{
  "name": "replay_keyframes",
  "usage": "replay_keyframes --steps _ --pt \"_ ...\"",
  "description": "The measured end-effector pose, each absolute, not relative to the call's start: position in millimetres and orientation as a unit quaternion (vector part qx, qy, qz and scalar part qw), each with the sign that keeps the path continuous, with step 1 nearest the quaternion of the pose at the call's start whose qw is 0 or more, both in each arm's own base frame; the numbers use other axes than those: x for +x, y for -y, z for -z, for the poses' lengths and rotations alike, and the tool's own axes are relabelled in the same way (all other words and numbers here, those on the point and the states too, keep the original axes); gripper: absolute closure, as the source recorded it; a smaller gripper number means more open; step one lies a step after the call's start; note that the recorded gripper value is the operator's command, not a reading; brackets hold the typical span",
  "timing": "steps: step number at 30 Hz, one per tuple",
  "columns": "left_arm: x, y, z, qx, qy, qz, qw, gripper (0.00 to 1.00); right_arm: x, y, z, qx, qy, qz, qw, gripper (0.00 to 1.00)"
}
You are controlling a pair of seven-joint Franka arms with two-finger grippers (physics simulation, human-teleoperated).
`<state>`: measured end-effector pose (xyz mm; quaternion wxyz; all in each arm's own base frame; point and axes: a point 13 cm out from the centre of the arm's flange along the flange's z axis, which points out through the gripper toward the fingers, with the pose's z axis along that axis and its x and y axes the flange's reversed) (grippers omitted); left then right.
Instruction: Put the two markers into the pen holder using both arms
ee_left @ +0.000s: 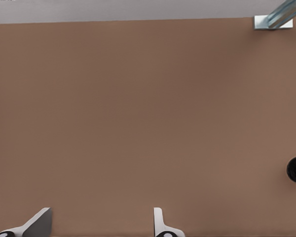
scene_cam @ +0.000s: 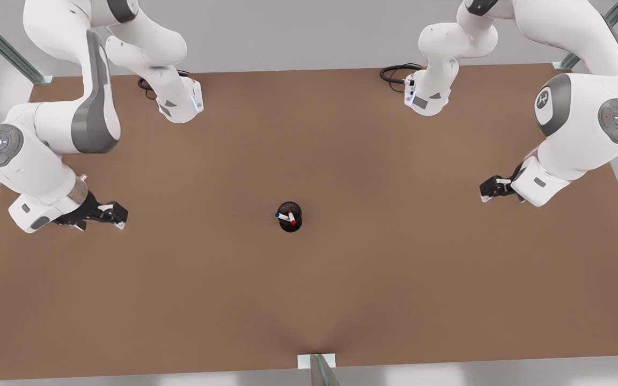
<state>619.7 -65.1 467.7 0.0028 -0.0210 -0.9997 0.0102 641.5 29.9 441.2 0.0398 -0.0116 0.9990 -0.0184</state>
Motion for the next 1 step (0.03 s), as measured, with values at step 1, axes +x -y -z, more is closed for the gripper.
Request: replay_keyframes --steps 1 --pt "619.7 65.6 -467.7 -0.025 1.000 -0.010 0.003 0.00 636.5 -29.6 -438.8 -0.013 -0.999 0.014 0.028 0.00"
